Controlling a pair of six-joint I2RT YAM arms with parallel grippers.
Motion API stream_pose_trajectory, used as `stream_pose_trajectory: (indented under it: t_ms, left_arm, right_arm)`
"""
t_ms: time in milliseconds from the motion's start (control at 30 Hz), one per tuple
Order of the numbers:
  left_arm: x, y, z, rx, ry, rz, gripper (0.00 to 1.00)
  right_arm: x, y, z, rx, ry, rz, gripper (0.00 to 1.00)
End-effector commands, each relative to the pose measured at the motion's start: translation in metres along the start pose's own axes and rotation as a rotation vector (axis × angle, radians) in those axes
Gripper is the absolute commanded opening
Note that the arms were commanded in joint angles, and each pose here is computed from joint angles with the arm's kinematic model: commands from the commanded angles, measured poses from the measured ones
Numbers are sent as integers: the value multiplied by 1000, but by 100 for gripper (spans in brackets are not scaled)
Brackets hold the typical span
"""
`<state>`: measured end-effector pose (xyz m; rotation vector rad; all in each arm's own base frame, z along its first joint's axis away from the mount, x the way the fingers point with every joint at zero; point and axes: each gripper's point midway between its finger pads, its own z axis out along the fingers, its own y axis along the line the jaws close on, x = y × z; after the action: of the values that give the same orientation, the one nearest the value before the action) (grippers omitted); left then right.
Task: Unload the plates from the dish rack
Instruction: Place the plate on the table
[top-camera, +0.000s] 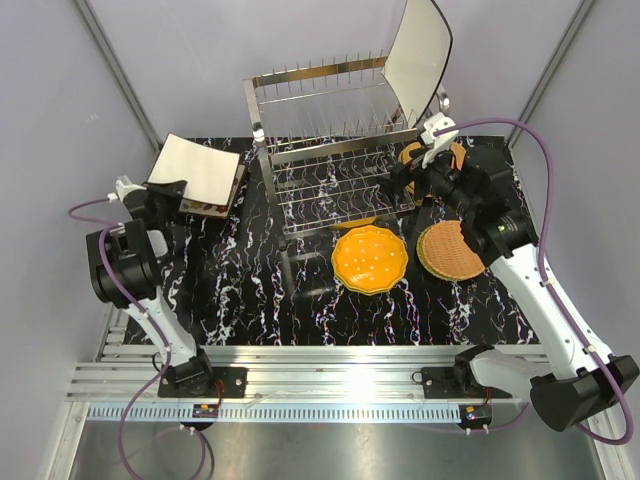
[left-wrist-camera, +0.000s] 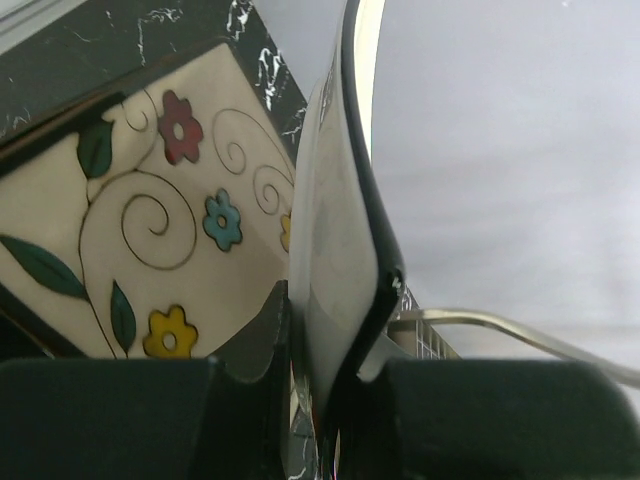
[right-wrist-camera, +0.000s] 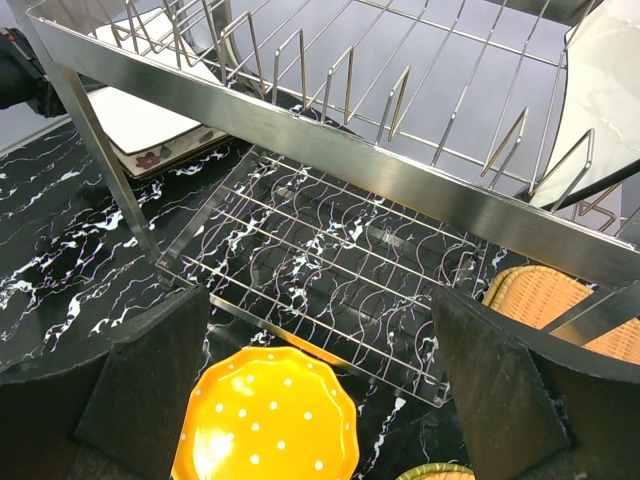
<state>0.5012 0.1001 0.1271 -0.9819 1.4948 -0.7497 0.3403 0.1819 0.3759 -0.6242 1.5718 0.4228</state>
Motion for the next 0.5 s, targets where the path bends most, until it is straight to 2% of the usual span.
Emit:
stream_pose_trajectory:
  t_ms: [0,267,467]
  left_arm:
    - [-44,-92,7,304,-77,60,0]
    - [-28,-70,27,261,38,59,0]
    - [-23,-53,34,224,57,54,0]
  right_arm:
    - [-11,-3,-5,11,-31,-15,100]
    - [-10,-6,-1,14,-26,-20,100]
    - [-9,-7,1,15,-23,-19,100]
